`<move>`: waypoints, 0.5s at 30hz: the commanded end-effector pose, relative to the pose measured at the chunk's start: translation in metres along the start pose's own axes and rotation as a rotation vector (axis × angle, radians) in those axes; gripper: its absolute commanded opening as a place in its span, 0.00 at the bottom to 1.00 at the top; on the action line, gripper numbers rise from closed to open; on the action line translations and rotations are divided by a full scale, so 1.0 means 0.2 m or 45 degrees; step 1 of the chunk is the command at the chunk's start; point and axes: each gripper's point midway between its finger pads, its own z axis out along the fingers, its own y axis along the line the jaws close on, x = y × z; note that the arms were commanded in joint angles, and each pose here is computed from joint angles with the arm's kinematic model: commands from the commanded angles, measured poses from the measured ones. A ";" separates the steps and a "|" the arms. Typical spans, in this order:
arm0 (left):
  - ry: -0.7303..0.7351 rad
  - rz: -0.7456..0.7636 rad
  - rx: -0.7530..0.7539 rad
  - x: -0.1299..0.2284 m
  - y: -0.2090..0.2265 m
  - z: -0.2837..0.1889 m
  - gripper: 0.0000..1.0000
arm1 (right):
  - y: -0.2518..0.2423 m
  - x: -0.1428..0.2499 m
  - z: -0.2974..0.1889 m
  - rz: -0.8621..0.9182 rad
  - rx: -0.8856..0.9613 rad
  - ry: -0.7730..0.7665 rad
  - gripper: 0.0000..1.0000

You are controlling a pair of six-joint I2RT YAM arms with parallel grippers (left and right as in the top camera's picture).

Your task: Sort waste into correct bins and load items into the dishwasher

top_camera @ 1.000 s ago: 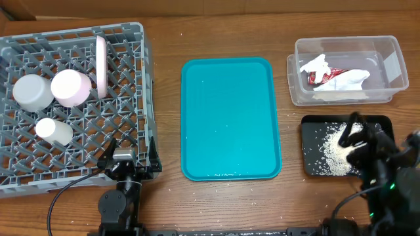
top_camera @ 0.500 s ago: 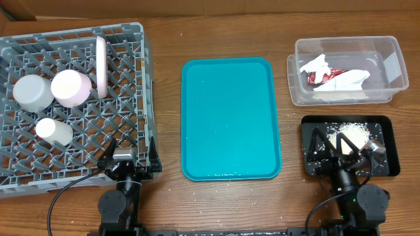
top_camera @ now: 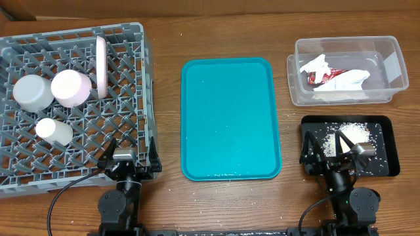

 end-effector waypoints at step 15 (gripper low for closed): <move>-0.009 0.023 -0.002 0.00 0.00 0.00 1.00 | -0.04 0.01 0.00 -0.279 0.050 0.001 1.00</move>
